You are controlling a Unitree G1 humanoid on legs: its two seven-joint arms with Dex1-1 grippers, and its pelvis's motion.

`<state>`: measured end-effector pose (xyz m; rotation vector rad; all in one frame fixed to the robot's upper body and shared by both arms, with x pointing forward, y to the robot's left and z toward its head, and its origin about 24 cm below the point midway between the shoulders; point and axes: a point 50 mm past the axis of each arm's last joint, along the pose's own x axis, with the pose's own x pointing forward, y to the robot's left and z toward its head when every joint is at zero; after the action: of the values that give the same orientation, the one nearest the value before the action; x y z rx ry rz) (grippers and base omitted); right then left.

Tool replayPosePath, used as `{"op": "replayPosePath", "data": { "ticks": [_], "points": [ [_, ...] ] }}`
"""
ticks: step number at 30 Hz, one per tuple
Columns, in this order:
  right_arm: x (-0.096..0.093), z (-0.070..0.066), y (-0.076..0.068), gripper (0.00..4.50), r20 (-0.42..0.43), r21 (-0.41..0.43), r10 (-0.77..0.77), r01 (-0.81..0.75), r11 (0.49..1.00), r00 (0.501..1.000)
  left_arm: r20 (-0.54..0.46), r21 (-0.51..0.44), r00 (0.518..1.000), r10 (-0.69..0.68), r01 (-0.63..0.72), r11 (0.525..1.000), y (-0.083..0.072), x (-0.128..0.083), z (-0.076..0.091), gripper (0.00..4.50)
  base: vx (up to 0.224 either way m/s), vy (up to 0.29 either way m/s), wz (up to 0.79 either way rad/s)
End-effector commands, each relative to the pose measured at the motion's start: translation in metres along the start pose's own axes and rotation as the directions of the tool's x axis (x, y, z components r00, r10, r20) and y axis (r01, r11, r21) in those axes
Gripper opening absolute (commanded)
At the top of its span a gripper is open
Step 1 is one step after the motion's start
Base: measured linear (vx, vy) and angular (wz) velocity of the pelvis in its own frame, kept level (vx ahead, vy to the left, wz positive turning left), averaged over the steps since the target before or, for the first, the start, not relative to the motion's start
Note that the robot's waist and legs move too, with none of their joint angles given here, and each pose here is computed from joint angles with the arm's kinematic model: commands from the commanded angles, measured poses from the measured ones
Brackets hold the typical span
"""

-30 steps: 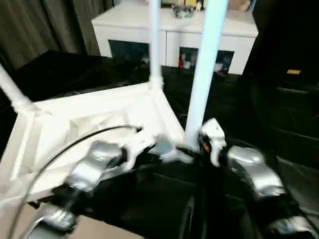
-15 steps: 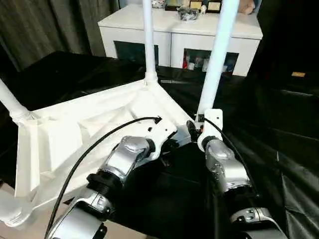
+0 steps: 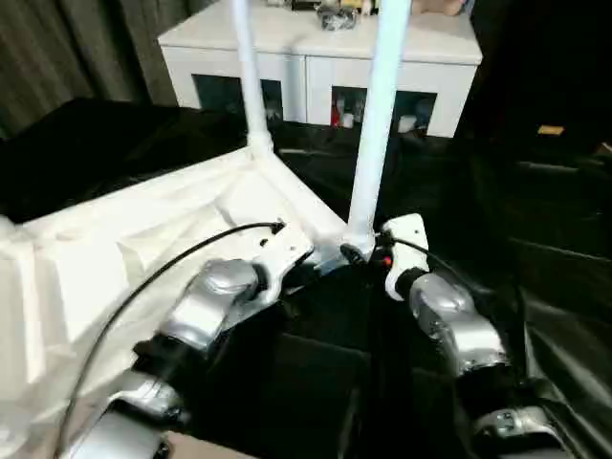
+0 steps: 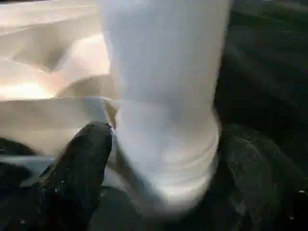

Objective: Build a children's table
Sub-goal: Rotate leg to tighten

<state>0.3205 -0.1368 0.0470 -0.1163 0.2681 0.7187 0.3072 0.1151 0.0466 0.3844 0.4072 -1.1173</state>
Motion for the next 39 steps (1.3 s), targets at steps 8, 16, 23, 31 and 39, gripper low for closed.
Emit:
{"op": "replayPosePath", "data": {
  "ticks": [8,16,23,31,39],
  "points": [
    [-0.031,-0.006,0.012,3.86,-0.107,-0.07,0.422,-0.43,0.9,0.9,-0.054,-0.006,0.967,-0.25,0.25,0.968,-0.025,-0.011,-0.016,0.0,0.0,0.0,0.0],
    [-0.038,-0.011,0.012,3.86,-0.186,-0.092,0.499,-0.521,0.849,0.846,-0.056,-0.002,0.966,-0.251,0.251,0.968,-0.024,-0.015,-0.015,0.0,0.0,0.0,0.0],
    [-0.035,-0.012,0.013,3.59,-0.192,-0.08,0.499,-0.52,0.85,0.845,-0.06,-0.005,0.967,-0.246,0.246,0.969,-0.024,-0.016,-0.015,0.0,0.0,0.0,0.0],
    [-0.03,-0.011,0.014,3.01,-0.155,-0.057,0.464,-0.477,0.877,0.872,-0.066,-0.008,0.97,-0.236,0.236,0.972,-0.022,-0.016,-0.016,0.0,0.0,0.0,0.0],
    [-0.002,-0.031,0.002,2.73,-0.188,0.112,-0.057,0.079,0.99,0.98,-0.138,-0.085,0.988,0.071,-0.083,0.993,0.001,0.0,-0.023,0.0,0.0,0.0,0.0]
  ]
}}
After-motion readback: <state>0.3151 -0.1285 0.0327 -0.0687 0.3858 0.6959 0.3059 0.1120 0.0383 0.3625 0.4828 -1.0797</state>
